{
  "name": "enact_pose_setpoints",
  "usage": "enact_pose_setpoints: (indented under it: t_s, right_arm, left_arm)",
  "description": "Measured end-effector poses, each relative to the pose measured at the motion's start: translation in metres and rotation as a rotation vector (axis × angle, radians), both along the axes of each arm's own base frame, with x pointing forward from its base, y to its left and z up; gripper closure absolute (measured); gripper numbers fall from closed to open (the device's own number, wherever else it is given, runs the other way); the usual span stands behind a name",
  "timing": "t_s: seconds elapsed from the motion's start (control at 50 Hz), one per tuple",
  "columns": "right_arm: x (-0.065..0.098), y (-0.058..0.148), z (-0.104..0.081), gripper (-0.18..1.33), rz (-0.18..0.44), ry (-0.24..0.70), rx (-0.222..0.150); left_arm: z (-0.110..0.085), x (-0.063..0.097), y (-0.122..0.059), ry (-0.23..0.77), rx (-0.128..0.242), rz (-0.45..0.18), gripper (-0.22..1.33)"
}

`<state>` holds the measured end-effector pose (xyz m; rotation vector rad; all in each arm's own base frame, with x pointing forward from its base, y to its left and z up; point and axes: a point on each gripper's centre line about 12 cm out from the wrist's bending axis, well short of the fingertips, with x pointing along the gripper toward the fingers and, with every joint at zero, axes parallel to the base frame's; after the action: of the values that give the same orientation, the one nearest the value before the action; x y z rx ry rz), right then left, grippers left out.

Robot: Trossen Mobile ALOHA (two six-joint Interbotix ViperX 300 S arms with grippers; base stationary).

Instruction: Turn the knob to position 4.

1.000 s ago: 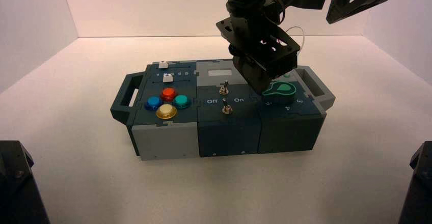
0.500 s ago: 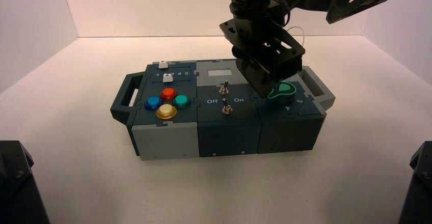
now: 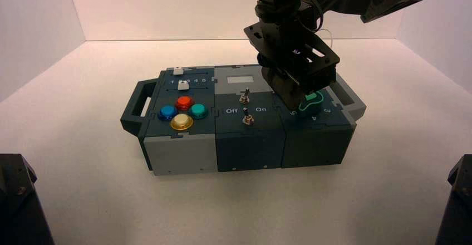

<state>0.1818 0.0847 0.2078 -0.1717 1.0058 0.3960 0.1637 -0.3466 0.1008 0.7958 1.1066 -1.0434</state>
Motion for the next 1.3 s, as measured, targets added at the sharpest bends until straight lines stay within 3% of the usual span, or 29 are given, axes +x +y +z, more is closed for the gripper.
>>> enact_pose_setpoints:
  t_s: [0.34, 0.68, 1.3]
  right_arm:
    - [-0.016, -0.003, 0.007, 1.29, 0.0, 0.027, 0.023]
    - [-0.032, -0.001, 0.014, 1.29, 0.001, 0.082, 0.082]
    - [-0.036, 0.004, 0.021, 1.29, 0.029, 0.142, 0.074]
  left_arm:
    - [0.0, 0.0, -0.001, 0.003, 0.0, 0.0, 1.28]
    - [-0.004, 0.0, -0.008, 0.009, 0.009, -0.007, 1.28]
    - [-0.003, 0.001, -0.012, 0.01, 0.009, -0.007, 1.27]
